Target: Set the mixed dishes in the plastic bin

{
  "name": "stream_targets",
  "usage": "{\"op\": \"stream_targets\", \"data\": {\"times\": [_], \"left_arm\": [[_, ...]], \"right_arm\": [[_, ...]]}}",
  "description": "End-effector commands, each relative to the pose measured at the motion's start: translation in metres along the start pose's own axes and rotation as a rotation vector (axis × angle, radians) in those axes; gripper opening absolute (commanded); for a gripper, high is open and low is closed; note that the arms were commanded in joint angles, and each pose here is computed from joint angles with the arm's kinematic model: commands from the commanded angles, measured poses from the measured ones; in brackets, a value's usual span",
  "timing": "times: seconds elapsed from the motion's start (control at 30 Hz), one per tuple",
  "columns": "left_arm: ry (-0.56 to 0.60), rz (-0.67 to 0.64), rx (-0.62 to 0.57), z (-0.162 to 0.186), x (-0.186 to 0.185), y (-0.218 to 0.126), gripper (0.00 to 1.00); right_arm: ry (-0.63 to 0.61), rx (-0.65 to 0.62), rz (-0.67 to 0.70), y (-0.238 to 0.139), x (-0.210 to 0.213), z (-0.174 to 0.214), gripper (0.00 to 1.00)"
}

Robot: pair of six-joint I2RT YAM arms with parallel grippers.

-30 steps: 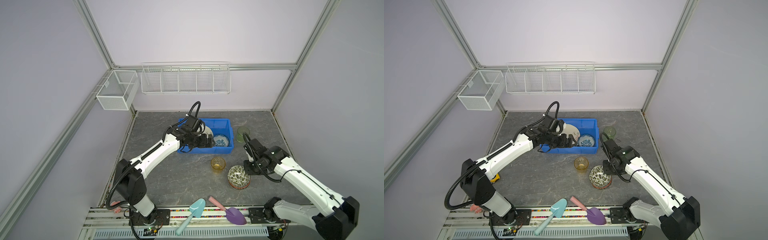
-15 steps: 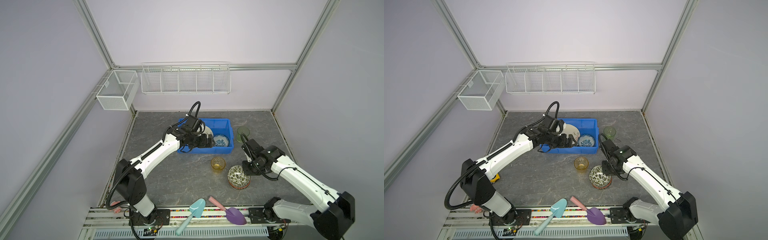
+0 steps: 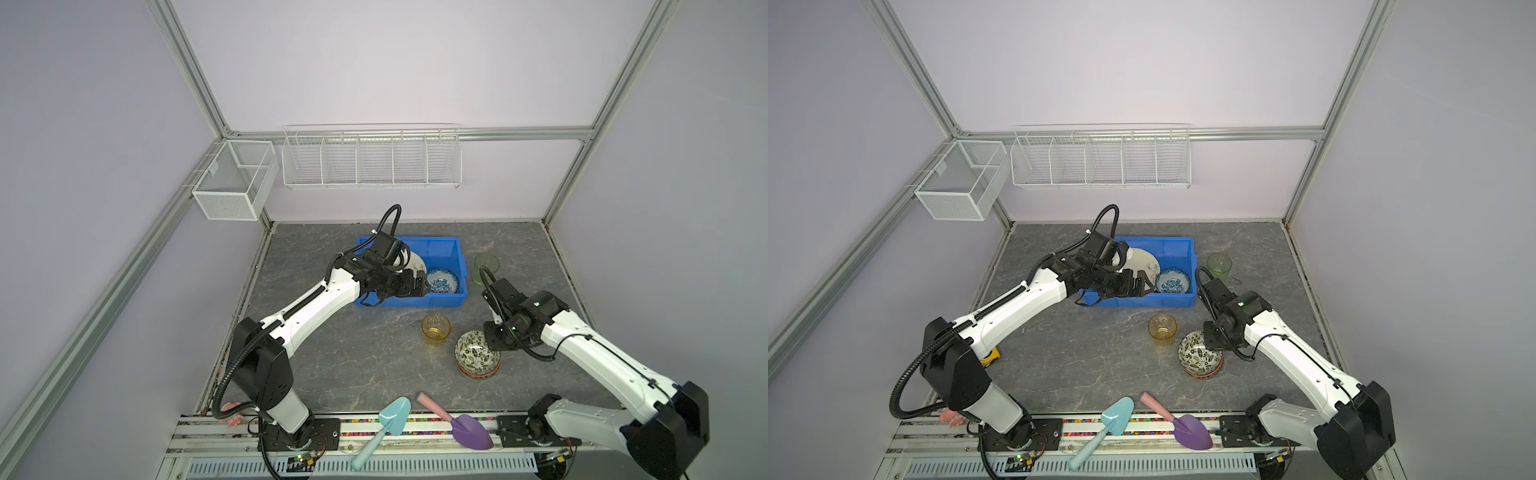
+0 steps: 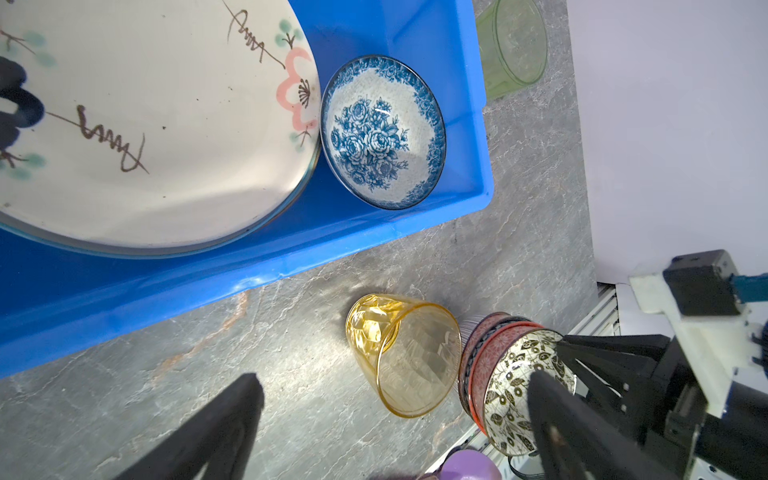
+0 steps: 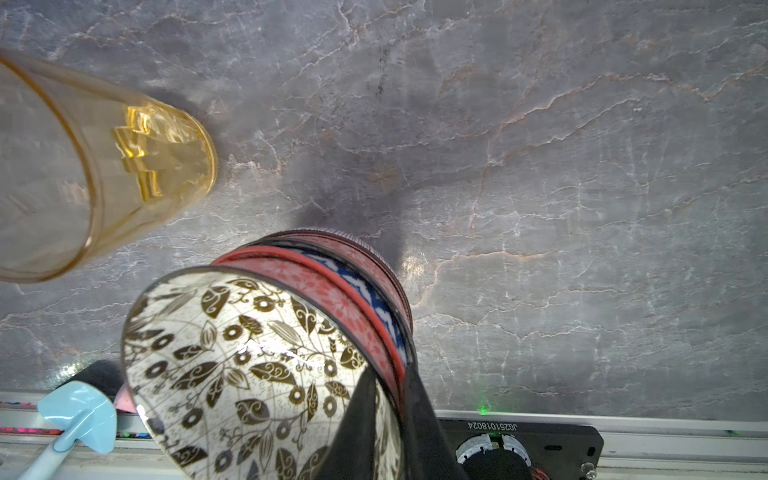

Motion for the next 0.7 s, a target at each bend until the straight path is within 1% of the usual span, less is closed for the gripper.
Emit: {"op": "stream_targets", "data": {"times": [0.0, 0.47, 0.57, 0.67], "left_arm": [[-0.006, 0.005, 0.002, 0.001, 0.002, 0.002, 0.99], [-0.011, 0.03, -0.001, 0.006, -0.003, -0.003, 0.99], [-0.014, 0.028, 0.001, 0.006, -0.002, -0.002, 0.99], [-0.015, 0.03, 0.004, 0.007, -0.002, 0.0, 0.99]], "right_arm": [[0.005, -0.019, 0.002, -0.01, -0.002, 0.003, 0.15], [0.017, -0.054, -0.01, -0.026, -0.007, 0.007, 0.09], [0.015, -0.049, -0.004, -0.024, -0.007, 0.007, 0.14], [0.009, -0.038, -0.006, -0.021, -0.006, 0.007, 0.23]]}}
Point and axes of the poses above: each gripper's point midway between its finger pads, its own y axis out along the fingers, its own x axis along the line the jaws close on, z = x × y, the point moved 6 cm from there along -y, back along the fingers
